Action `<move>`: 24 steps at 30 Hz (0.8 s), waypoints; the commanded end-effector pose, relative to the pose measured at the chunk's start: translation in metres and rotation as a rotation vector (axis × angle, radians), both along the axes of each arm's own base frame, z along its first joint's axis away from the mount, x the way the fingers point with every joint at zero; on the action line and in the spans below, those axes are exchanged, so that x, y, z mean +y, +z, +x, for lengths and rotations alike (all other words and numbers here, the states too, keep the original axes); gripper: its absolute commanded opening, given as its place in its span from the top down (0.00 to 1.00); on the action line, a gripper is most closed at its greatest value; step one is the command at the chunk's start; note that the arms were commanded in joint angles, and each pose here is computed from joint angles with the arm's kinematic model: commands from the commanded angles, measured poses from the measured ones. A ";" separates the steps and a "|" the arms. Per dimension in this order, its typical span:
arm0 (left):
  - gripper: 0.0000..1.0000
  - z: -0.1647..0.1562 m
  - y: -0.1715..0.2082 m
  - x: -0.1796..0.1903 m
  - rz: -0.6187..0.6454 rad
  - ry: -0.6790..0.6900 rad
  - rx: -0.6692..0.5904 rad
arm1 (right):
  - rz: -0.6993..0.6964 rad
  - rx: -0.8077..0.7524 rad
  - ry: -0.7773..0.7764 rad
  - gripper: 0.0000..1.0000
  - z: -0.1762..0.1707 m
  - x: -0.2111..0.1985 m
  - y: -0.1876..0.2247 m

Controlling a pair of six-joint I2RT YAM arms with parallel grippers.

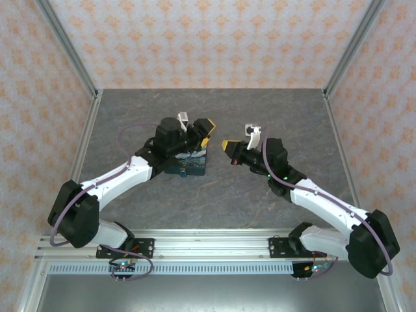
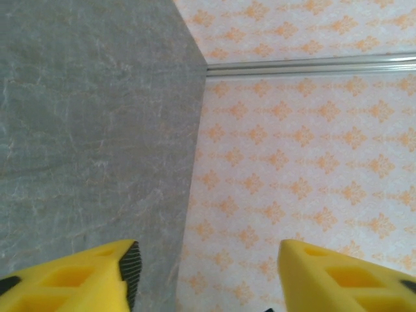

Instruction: Unlock the padlock with the key

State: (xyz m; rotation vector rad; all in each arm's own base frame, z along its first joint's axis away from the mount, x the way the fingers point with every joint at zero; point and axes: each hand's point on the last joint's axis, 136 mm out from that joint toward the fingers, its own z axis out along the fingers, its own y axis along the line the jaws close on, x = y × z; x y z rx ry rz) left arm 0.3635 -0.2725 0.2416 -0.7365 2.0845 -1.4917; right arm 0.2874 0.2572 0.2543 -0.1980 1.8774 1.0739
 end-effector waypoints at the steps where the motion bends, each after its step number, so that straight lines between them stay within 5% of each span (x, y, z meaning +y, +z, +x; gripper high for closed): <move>1: 0.51 -0.007 -0.007 -0.004 -0.047 -0.010 0.136 | -0.135 -0.146 -0.075 1.00 0.003 -0.005 0.022; 9: 0.66 -0.004 -0.010 -0.019 -0.133 -0.002 0.225 | -0.350 -0.274 -0.130 1.00 0.004 0.010 0.020; 24: 0.73 -0.009 -0.006 -0.025 -0.149 -0.005 0.236 | -0.421 -0.284 -0.161 1.00 0.014 0.011 0.008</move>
